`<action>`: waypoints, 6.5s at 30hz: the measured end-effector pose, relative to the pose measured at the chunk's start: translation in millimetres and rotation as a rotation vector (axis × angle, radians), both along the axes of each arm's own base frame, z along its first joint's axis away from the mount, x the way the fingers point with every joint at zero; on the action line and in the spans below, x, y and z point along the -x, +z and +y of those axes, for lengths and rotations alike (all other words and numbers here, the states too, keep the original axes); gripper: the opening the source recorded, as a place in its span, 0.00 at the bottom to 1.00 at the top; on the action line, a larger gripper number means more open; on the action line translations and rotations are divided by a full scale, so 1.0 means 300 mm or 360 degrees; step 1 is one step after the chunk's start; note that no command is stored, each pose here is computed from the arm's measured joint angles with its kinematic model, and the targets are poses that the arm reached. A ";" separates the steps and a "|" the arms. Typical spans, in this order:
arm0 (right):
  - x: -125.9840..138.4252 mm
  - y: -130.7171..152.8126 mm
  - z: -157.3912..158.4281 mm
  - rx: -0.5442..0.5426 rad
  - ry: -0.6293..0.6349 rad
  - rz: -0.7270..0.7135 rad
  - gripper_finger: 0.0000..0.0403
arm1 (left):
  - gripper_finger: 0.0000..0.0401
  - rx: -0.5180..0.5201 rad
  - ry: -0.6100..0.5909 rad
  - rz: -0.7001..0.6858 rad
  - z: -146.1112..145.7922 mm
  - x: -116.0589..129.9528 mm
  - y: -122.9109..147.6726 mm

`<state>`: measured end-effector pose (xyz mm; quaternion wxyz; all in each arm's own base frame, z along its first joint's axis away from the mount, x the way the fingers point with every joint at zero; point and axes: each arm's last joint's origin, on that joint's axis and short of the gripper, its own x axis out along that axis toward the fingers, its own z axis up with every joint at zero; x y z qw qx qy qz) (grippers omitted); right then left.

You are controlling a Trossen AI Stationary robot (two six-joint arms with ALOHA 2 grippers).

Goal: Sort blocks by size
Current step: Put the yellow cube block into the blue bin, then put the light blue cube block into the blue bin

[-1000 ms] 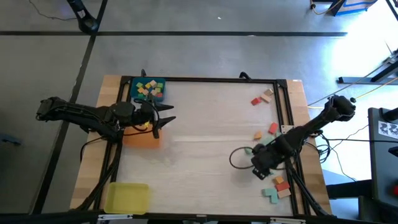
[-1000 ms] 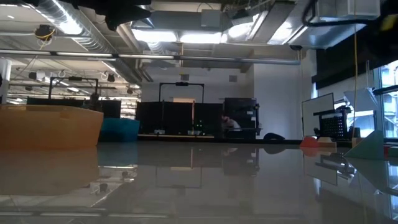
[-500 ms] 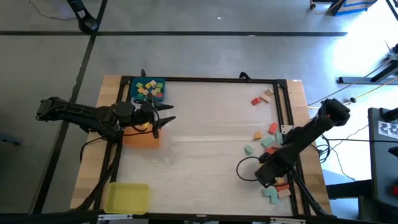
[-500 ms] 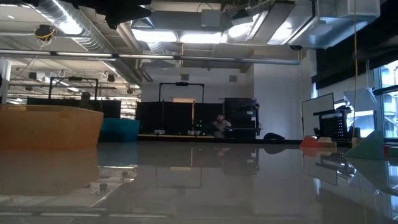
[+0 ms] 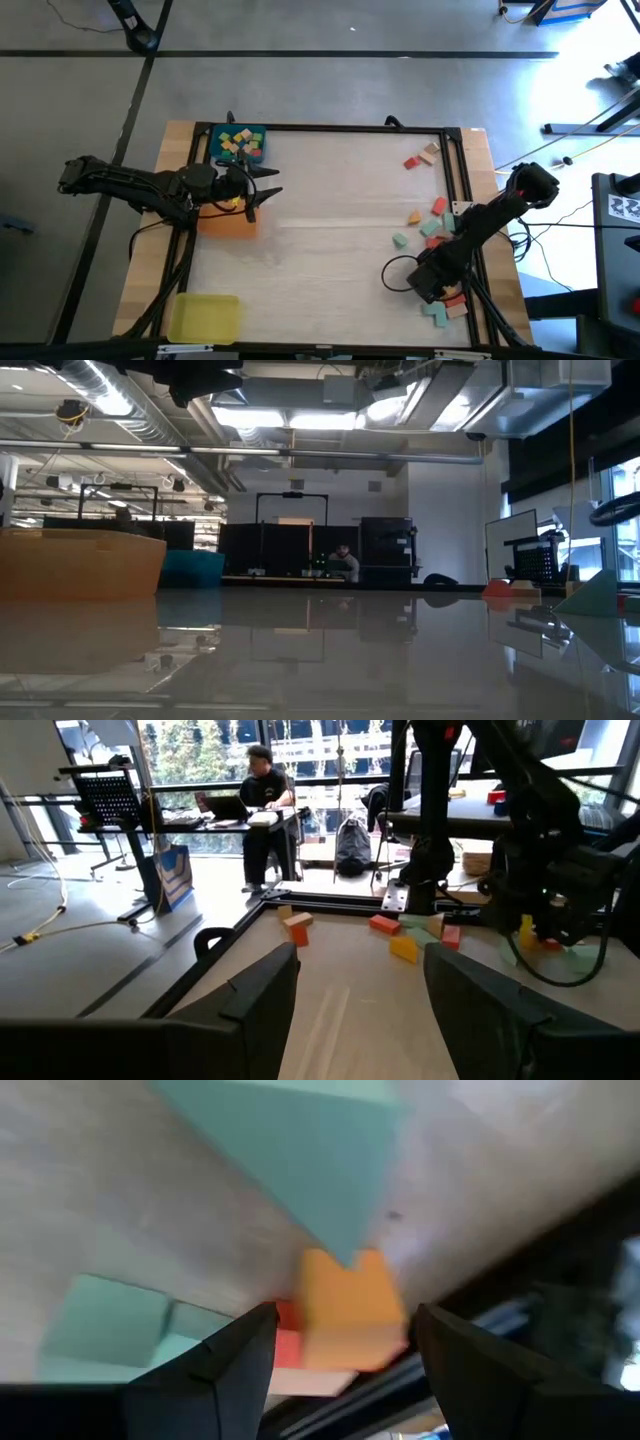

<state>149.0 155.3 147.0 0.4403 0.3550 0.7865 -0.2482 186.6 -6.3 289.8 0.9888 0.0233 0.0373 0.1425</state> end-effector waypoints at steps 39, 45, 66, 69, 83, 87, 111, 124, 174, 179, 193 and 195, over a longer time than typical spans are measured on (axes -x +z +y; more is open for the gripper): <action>-0.230 0.311 -0.074 0.0173 0.0371 -0.0626 0.35 | 0.51 0.0011 0.0000 -0.0053 0.000 -0.001 0.011; -0.314 0.363 -0.168 0.0529 0.0632 -0.0952 0.33 | 0.51 0.0011 0.0000 -0.0053 0.000 0.000 0.011; -0.673 0.316 -0.541 0.1229 0.1017 -0.1670 0.35 | 0.51 0.0014 0.0000 -0.0058 0.000 0.000 0.012; -0.732 0.295 -0.598 0.1273 0.0990 -0.1838 0.35 | 0.51 0.0019 0.0001 -0.0061 0.000 -0.001 0.012; -0.930 0.187 -0.834 0.1576 0.0796 -0.2686 0.35 | 0.51 0.0080 0.0002 -0.0173 0.000 0.000 0.031; -0.987 0.178 -0.897 0.1653 0.0751 -0.2730 0.35 | 0.51 0.0092 0.0001 -0.0213 0.000 0.000 0.038; -1.382 0.125 -1.162 0.1860 0.0711 -0.2872 0.35 | 0.51 0.0098 -0.0001 -0.0274 0.000 0.000 0.051; -1.401 0.083 -1.247 0.1871 0.0540 -0.2923 0.35 | 0.51 0.0097 -0.0001 -0.0274 0.000 0.000 0.050; -1.203 0.427 -1.287 0.1716 0.0905 -0.2078 0.70 | 0.51 0.0033 -0.0042 -0.0257 -0.016 0.003 0.051; -1.152 0.498 -1.260 0.1636 0.0932 -0.1985 0.70 | 0.51 0.0032 -0.0042 -0.0257 -0.016 0.003 0.051; -0.937 0.628 -1.162 0.1445 0.1001 -0.1769 0.70 | 0.51 0.0021 -0.0042 -0.0253 -0.016 0.003 0.051; -0.887 0.621 -1.140 0.1458 0.0985 -0.1770 0.70 | 0.51 0.0021 -0.0042 -0.0253 -0.016 0.003 0.051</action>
